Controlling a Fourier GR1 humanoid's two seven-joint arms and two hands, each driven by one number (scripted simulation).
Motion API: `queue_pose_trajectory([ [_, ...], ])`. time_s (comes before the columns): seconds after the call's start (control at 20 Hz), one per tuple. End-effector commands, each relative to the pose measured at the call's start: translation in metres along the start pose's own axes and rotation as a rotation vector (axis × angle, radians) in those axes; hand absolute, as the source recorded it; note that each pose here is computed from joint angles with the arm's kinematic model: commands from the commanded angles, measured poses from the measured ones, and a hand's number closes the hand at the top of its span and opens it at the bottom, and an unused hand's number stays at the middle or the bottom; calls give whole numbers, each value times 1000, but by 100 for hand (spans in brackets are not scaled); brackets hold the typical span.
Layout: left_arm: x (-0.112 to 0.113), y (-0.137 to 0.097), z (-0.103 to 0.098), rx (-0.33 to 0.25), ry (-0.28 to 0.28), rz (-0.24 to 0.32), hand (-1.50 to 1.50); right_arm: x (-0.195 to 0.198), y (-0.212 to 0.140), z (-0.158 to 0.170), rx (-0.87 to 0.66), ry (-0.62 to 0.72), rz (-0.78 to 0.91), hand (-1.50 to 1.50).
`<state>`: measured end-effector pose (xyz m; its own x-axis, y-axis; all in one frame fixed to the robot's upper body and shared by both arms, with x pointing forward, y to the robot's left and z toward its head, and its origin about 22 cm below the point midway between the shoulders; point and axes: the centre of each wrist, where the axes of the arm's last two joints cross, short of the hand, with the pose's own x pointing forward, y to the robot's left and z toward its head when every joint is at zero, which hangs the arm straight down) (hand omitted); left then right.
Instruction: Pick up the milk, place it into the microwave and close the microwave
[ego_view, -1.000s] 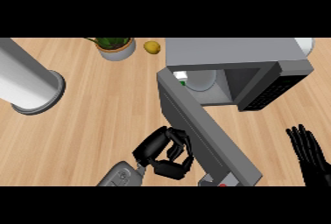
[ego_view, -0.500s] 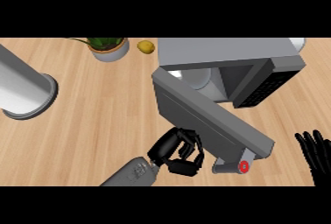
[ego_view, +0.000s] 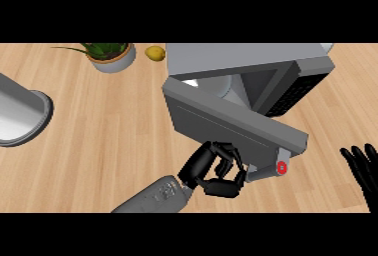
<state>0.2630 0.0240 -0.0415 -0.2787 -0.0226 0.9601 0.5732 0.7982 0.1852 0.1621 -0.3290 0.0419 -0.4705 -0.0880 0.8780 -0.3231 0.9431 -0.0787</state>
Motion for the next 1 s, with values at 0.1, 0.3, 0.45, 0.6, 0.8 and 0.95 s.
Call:
queue_pose_trajectory([
  [0.1, 21, -2, -20, 149, -62, 21, 150, 18, -1, -17, 76, -11, 10, -150],
  [0.3, 29, 3, -32, 263, -48, 31, 150, 30, -20, -23, 88, -12, 62, -150],
  [0.45, 37, 9, -46, 304, -22, 20, -150, 35, -20, -35, 93, -43, 63, -150],
  [0.6, 42, 14, -57, 333, -5, 13, -150, 48, -31, -46, 113, -67, 109, -150],
  [0.8, 40, 25, -64, 407, 66, 25, -150, 91, -56, -68, 129, -134, 454, 150],
  [0.95, 50, 28, -73, 469, 40, 59, -150, 97, -59, -75, 133, -155, 503, 150],
])
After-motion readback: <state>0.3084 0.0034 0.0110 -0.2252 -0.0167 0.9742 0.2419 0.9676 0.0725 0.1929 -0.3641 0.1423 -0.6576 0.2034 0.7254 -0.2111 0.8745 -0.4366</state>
